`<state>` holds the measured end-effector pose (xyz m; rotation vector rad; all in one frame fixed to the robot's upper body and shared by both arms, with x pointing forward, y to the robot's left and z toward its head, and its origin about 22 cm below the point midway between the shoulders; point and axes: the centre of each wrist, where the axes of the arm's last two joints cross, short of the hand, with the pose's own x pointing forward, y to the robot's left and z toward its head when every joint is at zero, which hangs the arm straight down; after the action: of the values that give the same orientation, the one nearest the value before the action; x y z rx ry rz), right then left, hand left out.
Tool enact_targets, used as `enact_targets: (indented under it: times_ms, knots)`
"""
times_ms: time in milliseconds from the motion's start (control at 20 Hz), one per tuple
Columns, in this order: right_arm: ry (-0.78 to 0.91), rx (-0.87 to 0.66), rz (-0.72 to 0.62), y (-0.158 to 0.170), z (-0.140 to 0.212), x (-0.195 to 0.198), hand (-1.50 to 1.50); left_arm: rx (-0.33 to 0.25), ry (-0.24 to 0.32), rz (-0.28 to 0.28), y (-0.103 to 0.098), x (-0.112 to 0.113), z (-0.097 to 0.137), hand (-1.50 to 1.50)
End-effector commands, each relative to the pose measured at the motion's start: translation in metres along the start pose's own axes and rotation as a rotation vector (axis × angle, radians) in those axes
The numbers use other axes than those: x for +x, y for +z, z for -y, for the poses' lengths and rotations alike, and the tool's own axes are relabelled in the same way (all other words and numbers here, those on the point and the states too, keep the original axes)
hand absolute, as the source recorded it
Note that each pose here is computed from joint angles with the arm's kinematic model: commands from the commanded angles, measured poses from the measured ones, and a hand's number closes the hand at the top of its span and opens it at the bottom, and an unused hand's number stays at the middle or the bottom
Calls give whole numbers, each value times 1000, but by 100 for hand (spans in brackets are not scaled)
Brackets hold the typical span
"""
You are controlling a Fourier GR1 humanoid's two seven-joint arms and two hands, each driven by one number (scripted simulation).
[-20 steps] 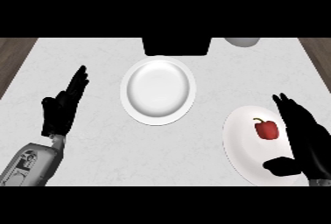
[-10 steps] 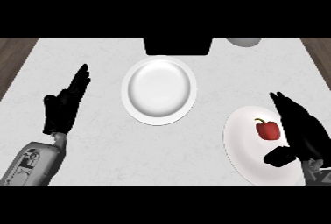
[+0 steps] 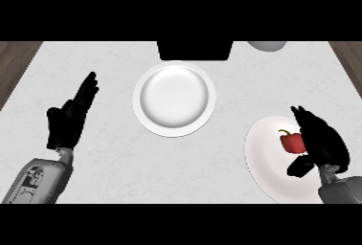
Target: Pick the bell pepper from the plate and place it in the plate
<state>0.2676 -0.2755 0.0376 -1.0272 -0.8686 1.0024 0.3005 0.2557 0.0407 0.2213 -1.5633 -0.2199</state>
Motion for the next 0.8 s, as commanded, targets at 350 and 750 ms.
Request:
enact_targets:
  times_ms: [350,750]
  knots:
    - [20,39,-42,-23,-11,1,-150,2,13,3,-7,18,-1,0]
    - [46,-62,15,-41,-31,-13,150,-22,-2,-8,-16,9,8,0]
